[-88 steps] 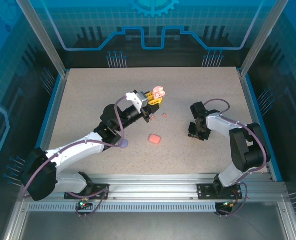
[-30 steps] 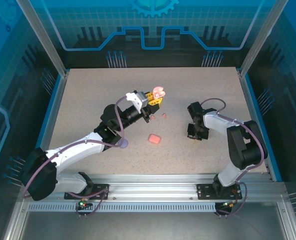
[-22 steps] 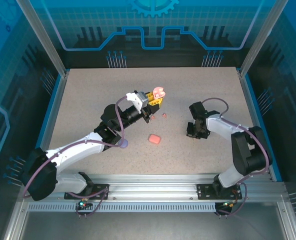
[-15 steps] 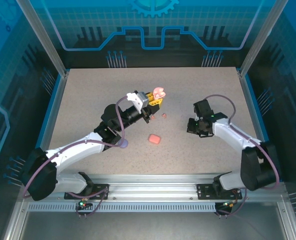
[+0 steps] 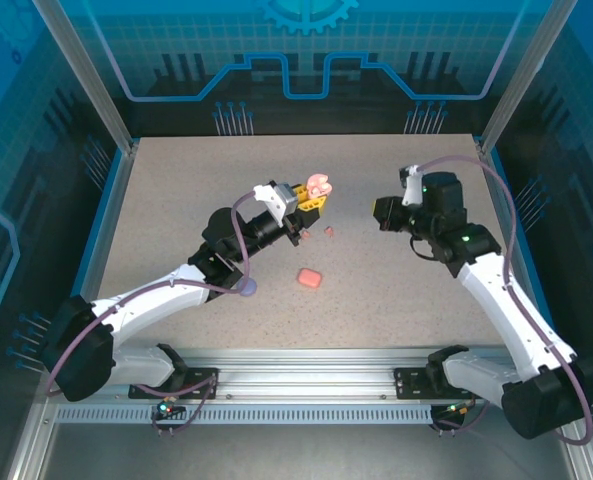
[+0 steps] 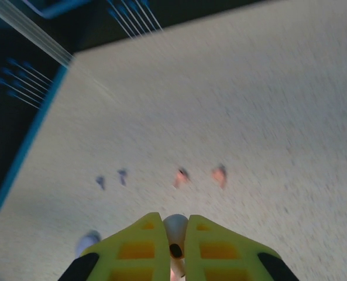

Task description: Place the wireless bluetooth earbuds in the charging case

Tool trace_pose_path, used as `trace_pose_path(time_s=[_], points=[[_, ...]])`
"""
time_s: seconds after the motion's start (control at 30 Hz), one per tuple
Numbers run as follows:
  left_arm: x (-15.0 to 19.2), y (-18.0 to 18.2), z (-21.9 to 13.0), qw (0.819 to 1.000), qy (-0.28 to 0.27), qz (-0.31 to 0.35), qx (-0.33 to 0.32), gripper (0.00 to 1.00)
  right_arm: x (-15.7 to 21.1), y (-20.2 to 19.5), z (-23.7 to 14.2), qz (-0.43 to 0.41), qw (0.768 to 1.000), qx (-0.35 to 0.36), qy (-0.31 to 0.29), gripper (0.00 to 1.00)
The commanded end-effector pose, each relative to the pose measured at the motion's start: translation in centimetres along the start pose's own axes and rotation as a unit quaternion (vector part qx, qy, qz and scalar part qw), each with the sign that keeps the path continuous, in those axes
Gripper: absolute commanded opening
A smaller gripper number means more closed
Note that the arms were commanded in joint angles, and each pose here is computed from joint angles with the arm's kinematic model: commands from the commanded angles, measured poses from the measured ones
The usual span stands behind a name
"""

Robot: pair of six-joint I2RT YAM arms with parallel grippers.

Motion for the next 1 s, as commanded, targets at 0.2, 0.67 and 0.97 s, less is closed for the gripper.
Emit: trace_pose_path(time_s=[0.2, 0.67, 0.97], points=[[-2.2, -1.3, 0.9, 0.999, -0.025, 0.004, 0.035, 0.00, -10.0, 4.7, -6.9, -0.062, 0.982, -0.075, -0.159, 0.10], [-2.5, -1.7, 2.4, 0.998, -0.018, -0.013, 0.051, 0.00, -11.8, 9.7, -8.2, -0.093, 0.949, -0.206, -0.223, 0.10], [-2.6, -2.0, 2.7, 0.998, -0.017, -0.017, 0.057, 0.00, -10.0, 11.5, -6.7, -0.093, 0.943, -0.235, -0.216, 0.10]])
Point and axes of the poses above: each hand's point on the last joint's axis, 136 mm out from that joint toward the fingers, its own z axis out along the fingers, its own y axis along the line the jaws close on, x = y × z, the point moved 3 cm from there along -z, back along the fingers, and after that the axes turned 14 degrees about -z, right-handed, at the moved point
